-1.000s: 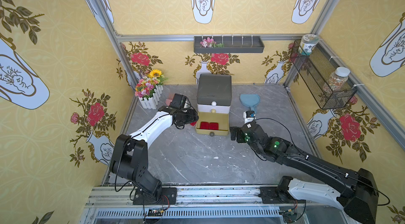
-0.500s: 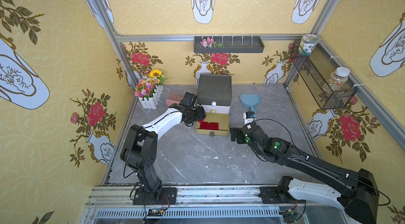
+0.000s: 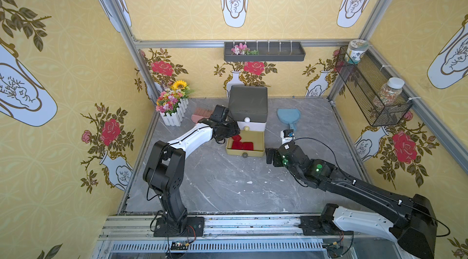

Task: Place the brooch boxes into the drawer by color
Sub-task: Place the brooch box in the drawer, then adjust the brooch box in the drawer.

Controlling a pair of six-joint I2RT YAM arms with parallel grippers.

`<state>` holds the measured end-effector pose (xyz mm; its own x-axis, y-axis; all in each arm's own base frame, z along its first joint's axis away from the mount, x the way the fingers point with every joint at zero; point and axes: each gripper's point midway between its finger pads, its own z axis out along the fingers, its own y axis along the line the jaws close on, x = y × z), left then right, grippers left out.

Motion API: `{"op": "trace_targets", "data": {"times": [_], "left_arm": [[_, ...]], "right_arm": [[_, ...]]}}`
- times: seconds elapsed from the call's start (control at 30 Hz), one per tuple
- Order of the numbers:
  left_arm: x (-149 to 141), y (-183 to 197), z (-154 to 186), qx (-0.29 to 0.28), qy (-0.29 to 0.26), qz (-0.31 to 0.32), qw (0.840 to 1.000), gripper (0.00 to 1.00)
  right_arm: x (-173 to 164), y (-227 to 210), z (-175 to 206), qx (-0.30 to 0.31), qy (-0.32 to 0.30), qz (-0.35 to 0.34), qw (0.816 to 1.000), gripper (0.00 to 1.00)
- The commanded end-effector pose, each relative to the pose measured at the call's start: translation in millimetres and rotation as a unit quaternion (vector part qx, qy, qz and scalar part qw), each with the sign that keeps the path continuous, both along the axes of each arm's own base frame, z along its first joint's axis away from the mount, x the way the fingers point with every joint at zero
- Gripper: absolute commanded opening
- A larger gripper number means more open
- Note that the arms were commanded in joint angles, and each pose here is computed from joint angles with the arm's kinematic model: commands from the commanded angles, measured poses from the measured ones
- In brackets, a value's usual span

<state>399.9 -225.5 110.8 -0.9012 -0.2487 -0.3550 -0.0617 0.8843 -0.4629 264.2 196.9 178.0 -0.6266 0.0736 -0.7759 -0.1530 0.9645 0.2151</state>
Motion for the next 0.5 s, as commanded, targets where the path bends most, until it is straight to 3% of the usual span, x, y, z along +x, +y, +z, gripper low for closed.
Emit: {"op": "trace_targets", "data": {"times": [0.0, 0.23, 0.37, 0.47], "left_arm": [[6, -2, 8, -0.009, -0.015, 0.003, 1.000, 0.86], [5, 5, 48, -0.008, -0.060, 0.007, 0.998, 0.87], [-4, 27, 77, 0.031, -0.093, 0.020, 0.995, 0.90], [-15, 59, 89, 0.068, -0.104, 0.045, 0.991, 0.92]], "right_arm": [[3, 9, 5, 0.008, -0.009, 0.005, 1.000, 0.99], [-1, 37, -1, -0.002, -0.005, 0.034, 0.999, 0.98], [-1, 52, -4, 0.003, 0.000, 0.047, 0.999, 0.98], [2, 68, -6, 0.018, 0.002, 0.068, 0.998, 0.88]]}}
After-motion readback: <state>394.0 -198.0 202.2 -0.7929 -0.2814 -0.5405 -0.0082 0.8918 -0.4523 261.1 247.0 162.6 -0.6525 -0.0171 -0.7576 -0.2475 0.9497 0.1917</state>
